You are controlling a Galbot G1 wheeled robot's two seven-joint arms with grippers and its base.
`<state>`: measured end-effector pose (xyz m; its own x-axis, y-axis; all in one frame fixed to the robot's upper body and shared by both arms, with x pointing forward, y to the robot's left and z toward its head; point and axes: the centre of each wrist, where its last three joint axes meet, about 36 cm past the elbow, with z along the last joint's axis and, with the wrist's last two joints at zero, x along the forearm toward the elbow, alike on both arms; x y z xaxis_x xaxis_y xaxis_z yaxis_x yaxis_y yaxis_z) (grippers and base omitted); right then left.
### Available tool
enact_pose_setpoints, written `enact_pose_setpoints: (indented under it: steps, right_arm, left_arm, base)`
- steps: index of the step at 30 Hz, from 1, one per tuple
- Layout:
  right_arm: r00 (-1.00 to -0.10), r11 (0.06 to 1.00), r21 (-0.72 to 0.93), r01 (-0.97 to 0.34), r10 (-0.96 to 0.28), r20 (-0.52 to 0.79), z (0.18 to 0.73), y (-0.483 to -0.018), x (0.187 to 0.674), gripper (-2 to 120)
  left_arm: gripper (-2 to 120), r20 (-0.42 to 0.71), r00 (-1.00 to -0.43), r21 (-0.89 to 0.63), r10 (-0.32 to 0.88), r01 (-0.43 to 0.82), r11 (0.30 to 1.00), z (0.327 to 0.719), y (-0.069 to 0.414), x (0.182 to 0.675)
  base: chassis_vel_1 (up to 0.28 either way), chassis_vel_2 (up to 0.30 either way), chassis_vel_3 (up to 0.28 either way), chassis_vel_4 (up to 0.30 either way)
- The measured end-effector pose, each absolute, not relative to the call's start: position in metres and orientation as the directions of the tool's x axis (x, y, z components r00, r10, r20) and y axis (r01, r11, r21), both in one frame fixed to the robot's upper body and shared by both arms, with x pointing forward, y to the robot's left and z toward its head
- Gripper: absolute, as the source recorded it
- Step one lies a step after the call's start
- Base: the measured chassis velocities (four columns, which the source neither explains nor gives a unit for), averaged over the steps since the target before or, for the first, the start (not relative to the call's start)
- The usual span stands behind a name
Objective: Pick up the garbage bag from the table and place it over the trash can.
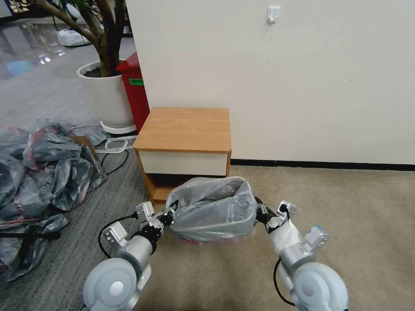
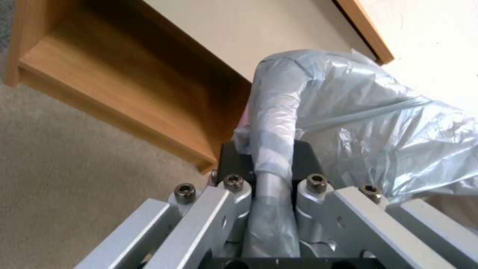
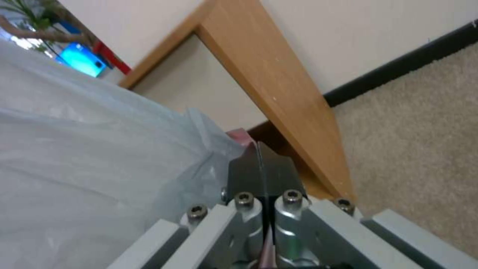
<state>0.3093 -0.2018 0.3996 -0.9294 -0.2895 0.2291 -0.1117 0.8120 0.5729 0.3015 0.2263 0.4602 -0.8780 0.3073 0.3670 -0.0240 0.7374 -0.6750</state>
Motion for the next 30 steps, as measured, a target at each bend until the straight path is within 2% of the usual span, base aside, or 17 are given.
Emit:
enact_pose_setpoints:
  steps: [13, 15, 19, 20, 22, 24, 26, 27, 30]
  right_arm:
    - [-0.930, 0.843, 0.526, -0.115, -0.278, 0.242, 0.393, -0.210, 0.307, 0]
    - [-0.933, 0.833, 0.539, -0.125, -0.283, 0.221, 0.405, -0.212, 0.299, 12]
    - [-0.937, 0.810, 0.570, -0.139, -0.294, 0.188, 0.418, -0.215, 0.292, 22]
    - [-0.938, 0.784, 0.603, -0.144, -0.302, 0.168, 0.427, -0.217, 0.290, 30]
    - [-0.941, 0.739, 0.658, -0.143, -0.308, 0.142, 0.440, -0.218, 0.288, 38]
    - [-0.942, 0.726, 0.673, -0.142, -0.308, 0.134, 0.444, -0.219, 0.288, 39]
    - [-0.947, 0.685, 0.711, -0.156, -0.307, 0.089, 0.465, -0.223, 0.290, 53]
    - [-0.947, 0.685, 0.711, -0.156, -0.307, 0.089, 0.465, -0.223, 0.290, 53]
    - [-0.939, 0.718, 0.654, -0.239, -0.342, 0.033, 0.493, -0.227, 0.294, 65]
  left_arm:
    - [7, 0.359, -0.878, -0.685, 0.315, -0.018, 0.728, 0.462, 0.224, 0.304]
    - [7, 0.363, -0.880, -0.675, 0.307, -0.021, 0.738, 0.461, 0.224, 0.304]
    - [7, 0.374, -0.880, -0.656, 0.293, -0.027, 0.755, 0.458, 0.226, 0.305]
    - [7, 0.379, -0.881, -0.646, 0.284, -0.031, 0.763, 0.457, 0.228, 0.307]
    - [7, 0.384, -0.881, -0.635, 0.276, -0.035, 0.772, 0.455, 0.231, 0.308]
    - [7, 0.386, -0.881, -0.632, 0.274, -0.036, 0.774, 0.455, 0.232, 0.309]
    - [7, 0.396, -0.881, -0.606, 0.259, -0.039, 0.794, 0.452, 0.234, 0.310]
    - [7, 0.396, -0.881, -0.606, 0.259, -0.039, 0.794, 0.452, 0.234, 0.310]
    - [7, 0.407, -0.881, -0.553, 0.242, -0.027, 0.833, 0.447, 0.234, 0.310]
  base:
    - [0.000, 0.000, 0.000, 0.000]
    - [0.000, 0.000, 0.000, 0.000]
    - [0.000, 0.000, 0.000, 0.000]
    - [0.000, 0.000, 0.000, 0.000]
    - [0.000, 0.000, 0.000, 0.000]
    - [0.000, 0.000, 0.000, 0.000]
    - [0.000, 0.000, 0.000, 0.000]
    - [0.000, 0.000, 0.000, 0.000]
    - [0.000, 0.000, 0.000, 0.000]
